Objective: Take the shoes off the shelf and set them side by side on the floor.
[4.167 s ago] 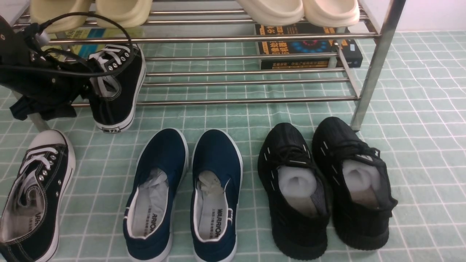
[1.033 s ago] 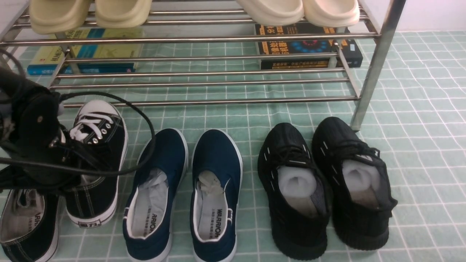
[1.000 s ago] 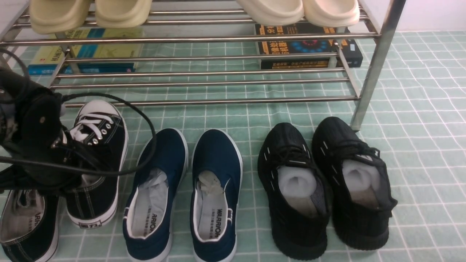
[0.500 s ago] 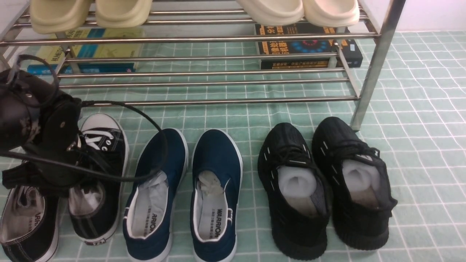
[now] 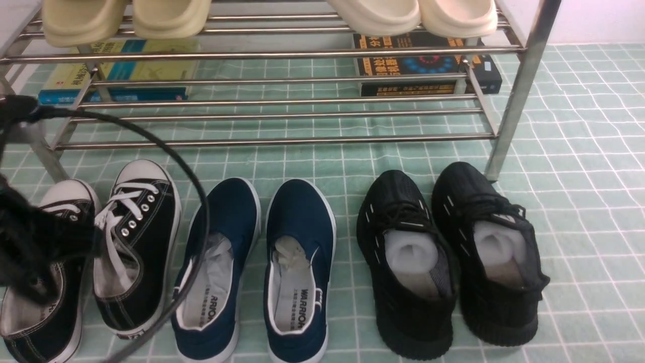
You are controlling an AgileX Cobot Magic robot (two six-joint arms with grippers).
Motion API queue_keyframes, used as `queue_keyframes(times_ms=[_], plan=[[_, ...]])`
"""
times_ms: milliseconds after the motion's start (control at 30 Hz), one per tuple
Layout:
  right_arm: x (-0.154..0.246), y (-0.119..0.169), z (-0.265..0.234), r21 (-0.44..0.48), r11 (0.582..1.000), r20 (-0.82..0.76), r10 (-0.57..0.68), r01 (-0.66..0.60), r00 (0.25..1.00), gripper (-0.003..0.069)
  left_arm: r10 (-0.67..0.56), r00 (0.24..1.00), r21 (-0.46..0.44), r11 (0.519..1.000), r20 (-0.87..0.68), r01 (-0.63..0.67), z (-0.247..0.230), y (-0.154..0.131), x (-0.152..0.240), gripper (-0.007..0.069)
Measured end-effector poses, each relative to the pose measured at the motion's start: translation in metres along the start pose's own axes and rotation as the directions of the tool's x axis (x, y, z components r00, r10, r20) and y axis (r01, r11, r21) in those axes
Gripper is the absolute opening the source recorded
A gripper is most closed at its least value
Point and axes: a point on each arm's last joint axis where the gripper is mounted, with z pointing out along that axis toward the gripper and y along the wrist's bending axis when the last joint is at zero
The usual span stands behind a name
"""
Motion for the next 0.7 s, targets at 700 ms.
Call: queue_keyframes(times_ms=[700], plan=[[0.0, 0.0, 0.0, 0.0, 1.0, 0.0, 0.0, 0.0, 1.0, 0.0239, -0.334, 0.752, 0.563, 0.824, 0.568, -0.06, 0.017, 0.01, 0.137, 0.0004]])
